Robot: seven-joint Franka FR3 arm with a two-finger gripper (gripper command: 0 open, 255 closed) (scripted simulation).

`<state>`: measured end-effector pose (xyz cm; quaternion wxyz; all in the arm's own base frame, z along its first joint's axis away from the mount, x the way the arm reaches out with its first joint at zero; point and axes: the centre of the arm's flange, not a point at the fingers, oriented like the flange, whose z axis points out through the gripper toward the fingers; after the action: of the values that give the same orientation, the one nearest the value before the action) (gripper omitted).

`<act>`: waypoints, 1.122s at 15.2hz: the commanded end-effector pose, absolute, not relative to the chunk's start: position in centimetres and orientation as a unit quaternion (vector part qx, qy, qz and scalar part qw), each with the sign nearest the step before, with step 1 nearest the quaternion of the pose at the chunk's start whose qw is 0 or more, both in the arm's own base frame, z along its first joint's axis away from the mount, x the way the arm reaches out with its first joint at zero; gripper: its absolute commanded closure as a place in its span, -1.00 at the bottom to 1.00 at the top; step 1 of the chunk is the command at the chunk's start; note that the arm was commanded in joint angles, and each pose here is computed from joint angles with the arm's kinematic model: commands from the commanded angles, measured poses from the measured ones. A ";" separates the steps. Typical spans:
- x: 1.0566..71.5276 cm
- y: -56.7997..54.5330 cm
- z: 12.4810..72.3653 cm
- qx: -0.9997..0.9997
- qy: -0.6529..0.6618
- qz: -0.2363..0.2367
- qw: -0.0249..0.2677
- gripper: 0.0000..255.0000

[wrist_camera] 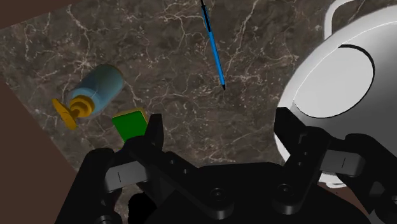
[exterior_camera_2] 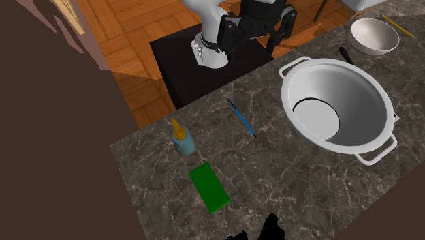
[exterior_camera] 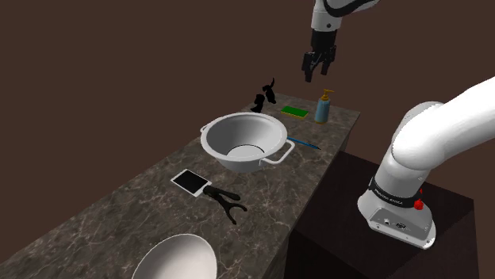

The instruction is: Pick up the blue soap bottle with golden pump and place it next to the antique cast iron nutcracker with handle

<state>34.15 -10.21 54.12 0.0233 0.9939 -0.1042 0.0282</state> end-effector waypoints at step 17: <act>36.3 -33.3 43.9 0.991 -0.129 0.011 -0.029 -1.00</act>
<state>36.45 -32.16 44.64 -0.0270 0.9914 -0.1278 0.0118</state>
